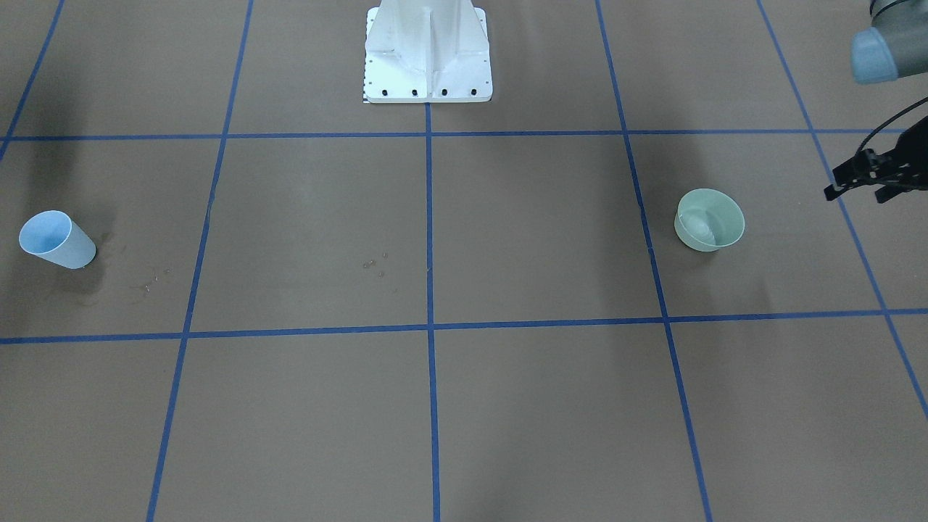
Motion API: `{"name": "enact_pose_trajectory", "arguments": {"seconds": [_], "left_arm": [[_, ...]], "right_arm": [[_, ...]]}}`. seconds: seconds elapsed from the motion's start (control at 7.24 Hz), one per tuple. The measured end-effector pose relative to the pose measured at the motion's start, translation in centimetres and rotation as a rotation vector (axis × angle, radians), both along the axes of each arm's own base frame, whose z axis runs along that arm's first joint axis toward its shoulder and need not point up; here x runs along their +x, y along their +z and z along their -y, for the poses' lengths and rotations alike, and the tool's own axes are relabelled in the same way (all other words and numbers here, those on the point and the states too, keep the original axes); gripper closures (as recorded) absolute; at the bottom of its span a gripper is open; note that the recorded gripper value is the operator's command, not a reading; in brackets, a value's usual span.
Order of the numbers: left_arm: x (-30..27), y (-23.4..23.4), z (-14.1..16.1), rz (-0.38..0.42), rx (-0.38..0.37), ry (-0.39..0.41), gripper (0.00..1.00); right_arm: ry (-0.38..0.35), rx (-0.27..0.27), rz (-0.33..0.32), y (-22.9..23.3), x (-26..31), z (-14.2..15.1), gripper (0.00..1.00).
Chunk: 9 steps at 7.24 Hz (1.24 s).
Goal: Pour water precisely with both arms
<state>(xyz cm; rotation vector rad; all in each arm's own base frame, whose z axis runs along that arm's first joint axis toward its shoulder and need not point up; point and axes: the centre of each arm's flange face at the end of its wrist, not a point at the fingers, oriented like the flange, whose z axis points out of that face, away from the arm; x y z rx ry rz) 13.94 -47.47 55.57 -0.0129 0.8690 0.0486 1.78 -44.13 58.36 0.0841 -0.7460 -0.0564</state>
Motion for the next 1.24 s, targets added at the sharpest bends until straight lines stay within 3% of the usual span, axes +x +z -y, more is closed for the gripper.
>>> {"name": "enact_pose_trajectory", "arguments": {"seconds": [0.55, 0.69, 0.83, 0.97, 1.24], "left_arm": [[8.2, 0.4, -0.9, 0.01, -0.03, 0.12, 0.01], [9.2, 0.5, -0.7, 0.011, -0.033, 0.132, 0.23], [10.1, 0.5, -0.1, 0.011, -0.034, 0.14, 0.83], [10.8, 0.6, 0.3, 0.012, -0.037, 0.147, 1.0], [11.4, 1.0, 0.6, 0.018, -0.058, 0.153, 1.0]], "right_arm": [[0.0, -0.009, -0.001, 0.4, 0.0, 0.0, 0.01], [0.0, -0.011, -0.001, 0.5, 0.0, 0.0, 0.01], [0.0, -0.012, -0.001, 0.6, 0.0, 0.0, 0.01], [0.0, -0.012, -0.001, 0.6, 0.0, 0.0, 0.01], [0.001, -0.011, -0.001, 0.5, 0.0, 0.0, 0.01]]}}
